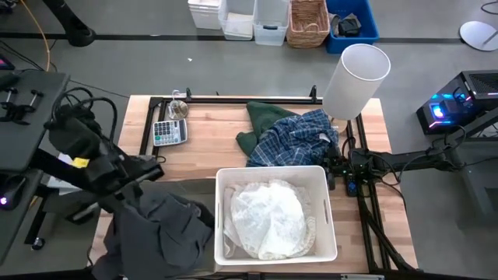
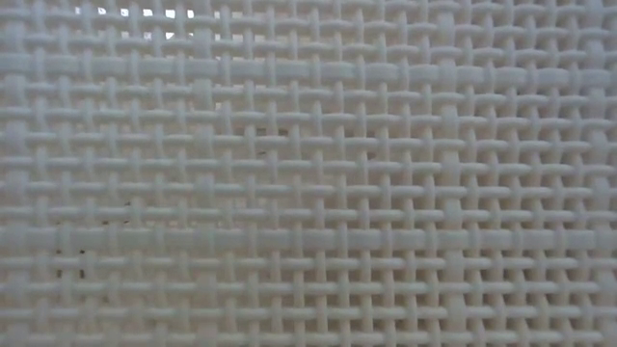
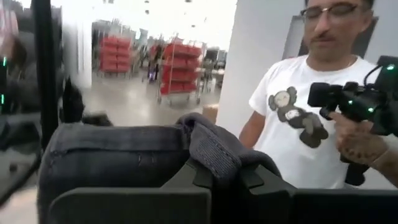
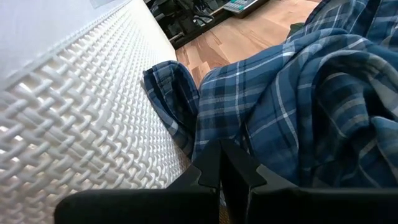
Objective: Sort clothes
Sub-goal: Put the black shorts into the beige laundry organizer
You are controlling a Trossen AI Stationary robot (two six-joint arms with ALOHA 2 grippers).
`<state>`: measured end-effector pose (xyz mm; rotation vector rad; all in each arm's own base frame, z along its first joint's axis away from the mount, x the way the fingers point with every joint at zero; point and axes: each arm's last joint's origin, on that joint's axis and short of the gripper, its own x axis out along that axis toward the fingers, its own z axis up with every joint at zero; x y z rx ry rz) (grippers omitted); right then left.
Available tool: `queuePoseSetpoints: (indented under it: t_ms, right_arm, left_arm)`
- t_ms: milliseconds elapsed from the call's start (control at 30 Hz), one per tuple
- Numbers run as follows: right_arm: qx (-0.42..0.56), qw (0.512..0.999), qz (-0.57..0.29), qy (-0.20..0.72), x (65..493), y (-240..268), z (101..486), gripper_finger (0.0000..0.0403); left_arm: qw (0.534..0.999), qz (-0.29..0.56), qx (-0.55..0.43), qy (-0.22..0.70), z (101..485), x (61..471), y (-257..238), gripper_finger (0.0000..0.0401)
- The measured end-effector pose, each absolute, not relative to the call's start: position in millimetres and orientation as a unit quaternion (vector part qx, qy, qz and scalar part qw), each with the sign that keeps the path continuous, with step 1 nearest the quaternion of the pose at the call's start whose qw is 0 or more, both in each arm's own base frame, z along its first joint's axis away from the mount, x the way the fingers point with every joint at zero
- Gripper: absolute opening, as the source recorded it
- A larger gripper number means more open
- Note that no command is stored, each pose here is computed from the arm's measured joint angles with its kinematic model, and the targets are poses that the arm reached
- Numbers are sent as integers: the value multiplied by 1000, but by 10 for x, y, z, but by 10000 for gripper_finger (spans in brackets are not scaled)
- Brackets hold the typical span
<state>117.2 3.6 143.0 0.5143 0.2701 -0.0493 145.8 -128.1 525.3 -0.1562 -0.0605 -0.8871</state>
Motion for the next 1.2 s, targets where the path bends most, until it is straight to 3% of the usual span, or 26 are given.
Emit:
queuePoseSetpoints:
  t_ms: [400,600,833,1000,1200]
  right_arm:
    - [254,958,-24,133,1172,36,1430,0]
    - [253,958,-24,133,1172,36,1430,0]
    - [254,958,-24,133,1172,36,1431,0]
    - [254,958,-24,133,1172,36,1430,0]
    - [254,958,-24,133,1172,36,1431,0]
  left_arm:
    - [865,-472,-3,-171,5247,1723,-1463,0]
    - [805,-518,32,-288,5292,2040,-1490,0]
    - [811,-553,-35,-187,5176,2327,-1274,0]
    - [828,-550,-15,-105,5121,2076,-1204,0]
    - [888,-460,15,-25,5034,1643,-1154,0]
